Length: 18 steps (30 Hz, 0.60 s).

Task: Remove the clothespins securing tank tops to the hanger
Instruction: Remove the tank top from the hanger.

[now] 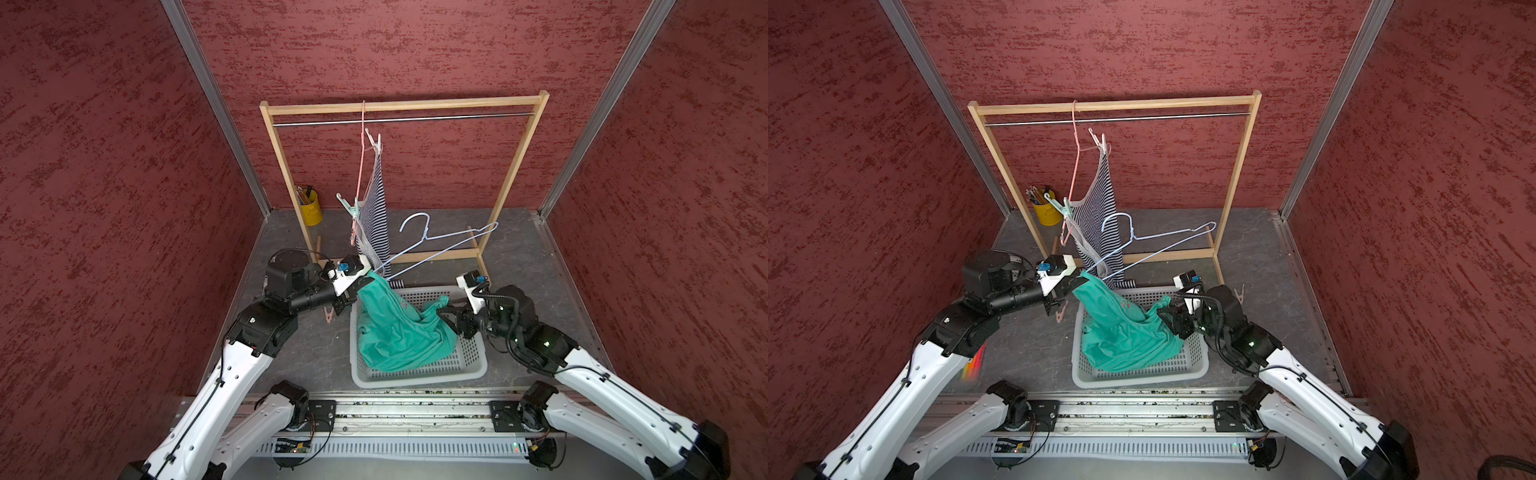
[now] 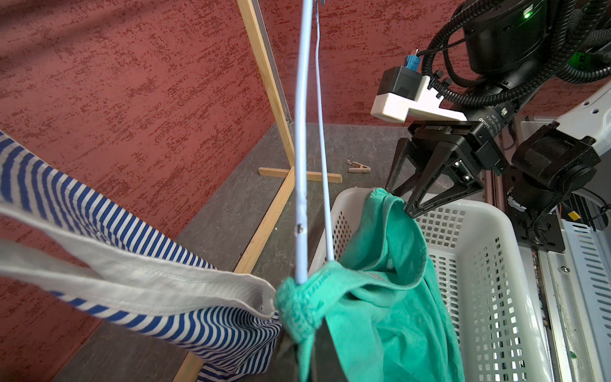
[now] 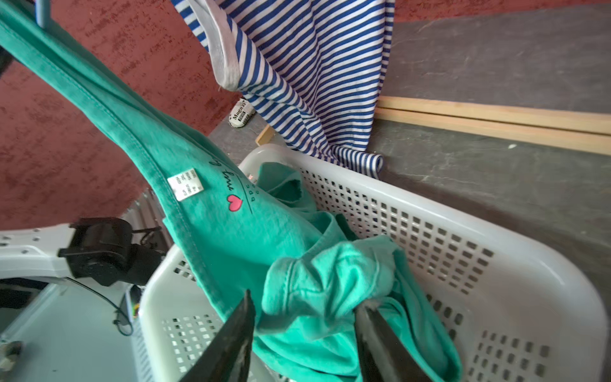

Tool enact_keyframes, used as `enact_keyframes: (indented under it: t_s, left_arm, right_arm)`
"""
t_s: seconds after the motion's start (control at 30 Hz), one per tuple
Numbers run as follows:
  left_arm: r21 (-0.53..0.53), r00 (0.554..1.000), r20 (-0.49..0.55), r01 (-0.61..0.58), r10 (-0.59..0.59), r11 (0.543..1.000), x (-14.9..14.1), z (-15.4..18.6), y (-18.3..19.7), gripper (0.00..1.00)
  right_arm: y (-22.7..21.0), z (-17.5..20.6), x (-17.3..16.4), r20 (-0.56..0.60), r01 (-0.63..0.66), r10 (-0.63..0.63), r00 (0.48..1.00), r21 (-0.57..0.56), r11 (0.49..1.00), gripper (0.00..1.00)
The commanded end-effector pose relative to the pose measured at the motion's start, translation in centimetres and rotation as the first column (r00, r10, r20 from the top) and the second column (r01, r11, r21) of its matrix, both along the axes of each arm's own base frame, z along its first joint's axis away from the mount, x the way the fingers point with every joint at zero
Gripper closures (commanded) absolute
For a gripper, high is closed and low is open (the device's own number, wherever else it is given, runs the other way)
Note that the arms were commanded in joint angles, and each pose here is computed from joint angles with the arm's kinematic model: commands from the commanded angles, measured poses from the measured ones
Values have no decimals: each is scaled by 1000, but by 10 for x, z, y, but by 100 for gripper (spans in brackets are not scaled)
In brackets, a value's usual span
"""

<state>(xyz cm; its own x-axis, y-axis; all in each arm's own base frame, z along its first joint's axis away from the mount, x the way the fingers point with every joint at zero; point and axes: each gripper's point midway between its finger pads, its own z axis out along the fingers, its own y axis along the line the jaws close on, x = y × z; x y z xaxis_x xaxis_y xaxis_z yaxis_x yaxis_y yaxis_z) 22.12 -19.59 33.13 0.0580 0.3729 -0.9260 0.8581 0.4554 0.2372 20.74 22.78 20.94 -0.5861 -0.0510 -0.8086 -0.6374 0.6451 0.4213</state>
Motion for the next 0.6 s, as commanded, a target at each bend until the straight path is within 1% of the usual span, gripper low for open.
enact_keyframes:
  t_s: [0.0,0.03,0.07,0.1,0.27,0.43,0.57]
  left_arm:
    - [0,999,36,-4,4,1000,-1,8,1,100]
    - [3,999,36,-5,5,1000,-1,8,1,100]
    - [9,999,34,-6,6,1000,-1,7,2,100]
    - [13,999,35,-6,6,1000,-2,6,2,100]
    - [29,999,30,9,-10,1000,-5,2,1,100]
    - [38,1000,22,9,-10,999,-7,-2,2,100]
    - [42,999,5,43,-43,998,-13,-5,-1,100]
  right_arm:
    - [-11,11,1,29,52,-51,998,-22,998,29]
    - [-13,16,0,41,58,-57,998,-17,998,24]
    - [-15,22,-2,57,60,-59,997,-8,998,11]
    - [-18,28,-3,74,62,-62,995,-3,998,1]
    - [-35,66,-6,181,111,-110,977,3,994,1]
    - [-45,119,-11,318,116,-134,939,75,990,1]
    - [-46,144,-4,388,133,-141,911,48,990,1]
